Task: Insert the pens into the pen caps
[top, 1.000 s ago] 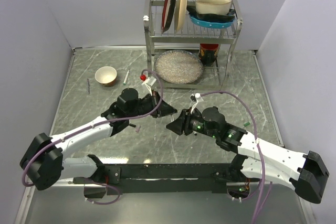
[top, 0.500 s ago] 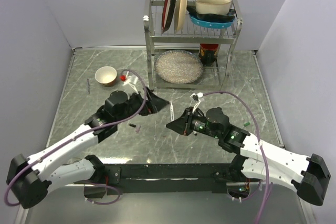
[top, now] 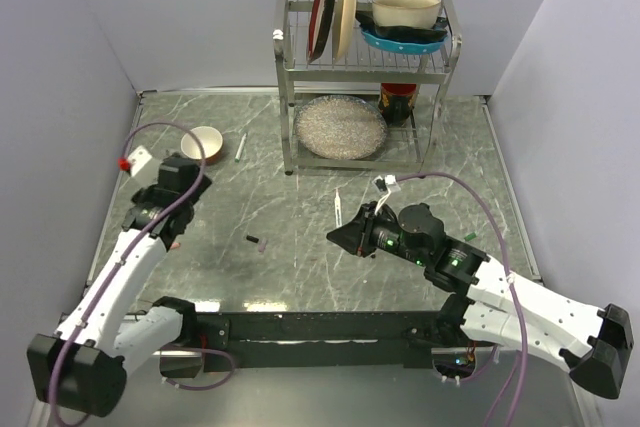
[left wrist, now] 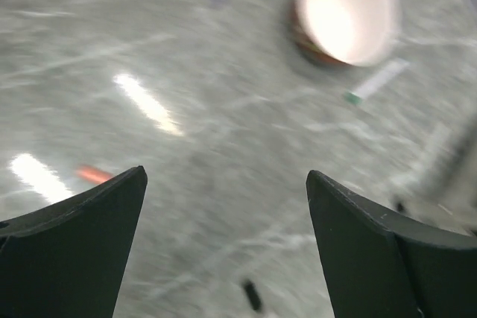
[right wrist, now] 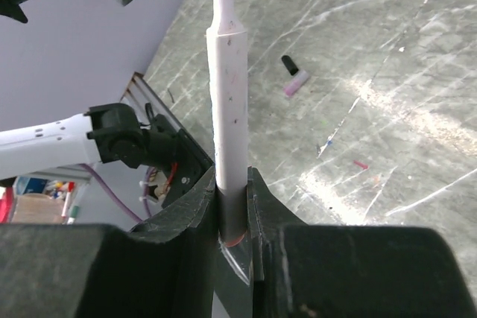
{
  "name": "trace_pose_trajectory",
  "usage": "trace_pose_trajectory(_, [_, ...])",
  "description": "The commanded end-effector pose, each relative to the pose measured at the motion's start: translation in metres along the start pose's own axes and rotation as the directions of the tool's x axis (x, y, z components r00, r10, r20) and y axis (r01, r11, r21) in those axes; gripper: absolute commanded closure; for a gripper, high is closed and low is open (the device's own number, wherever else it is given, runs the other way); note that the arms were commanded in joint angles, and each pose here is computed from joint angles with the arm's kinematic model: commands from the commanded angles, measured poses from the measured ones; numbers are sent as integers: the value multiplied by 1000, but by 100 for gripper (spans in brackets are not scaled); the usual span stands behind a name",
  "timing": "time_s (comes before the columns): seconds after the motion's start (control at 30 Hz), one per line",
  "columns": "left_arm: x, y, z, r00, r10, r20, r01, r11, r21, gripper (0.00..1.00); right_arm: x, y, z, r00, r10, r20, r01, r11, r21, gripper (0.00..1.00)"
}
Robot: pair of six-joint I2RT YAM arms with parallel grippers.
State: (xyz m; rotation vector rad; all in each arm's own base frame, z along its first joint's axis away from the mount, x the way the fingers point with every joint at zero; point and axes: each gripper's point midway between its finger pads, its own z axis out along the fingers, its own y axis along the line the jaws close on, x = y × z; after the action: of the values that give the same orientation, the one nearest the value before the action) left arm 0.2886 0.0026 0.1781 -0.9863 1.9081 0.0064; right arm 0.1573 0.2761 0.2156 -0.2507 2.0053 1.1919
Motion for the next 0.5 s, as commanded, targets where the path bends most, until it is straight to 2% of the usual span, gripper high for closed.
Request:
trace_pose_trajectory(0.0, [-7, 53, 18, 999, 48, 4, -46, 985, -167, 7, -8, 6, 6, 999, -29, 37, 31, 999, -34, 100])
trace_pose_trajectory(0.03, [-1, 57, 22, 999, 27, -30, -32, 984, -175, 7, -5, 5, 9, 999, -35, 26, 36, 999, -37, 100])
trace_pose_trajectory(0.13, [12, 86, 31, 986, -149, -73, 123, 951, -285, 9, 0, 4, 12, 998, -64, 5, 64, 997, -44, 100])
trace_pose_trajectory(0.2, [20, 95, 37, 968, -242, -64, 212, 927, -309, 11, 3, 1, 13, 997, -80, -2, 80, 996, -44, 100])
trace_pose_trajectory(0.3, [31, 99, 48, 963, -259, -79, 223, 924, -311, 14, 6, 3, 8, 996, -93, -2, 93, 994, -66, 100])
trace_pose_trajectory(0.37, [32, 108, 51, 958, -280, -62, 237, 896, -377, 17, 3, 7, 3, 995, -98, 19, 100, 991, -91, 100])
trace_pose_trajectory(0.4, [43, 117, 53, 956, -277, -95, 210, 874, -439, 19, 6, 5, 1, 995, -100, 19, 101, 990, -93, 100])
trace_pose_trajectory(0.47, [51, 120, 56, 944, -308, -115, 220, 852, -475, 24, 4, 9, -3, 993, -110, 35, 113, 987, -114, 100])
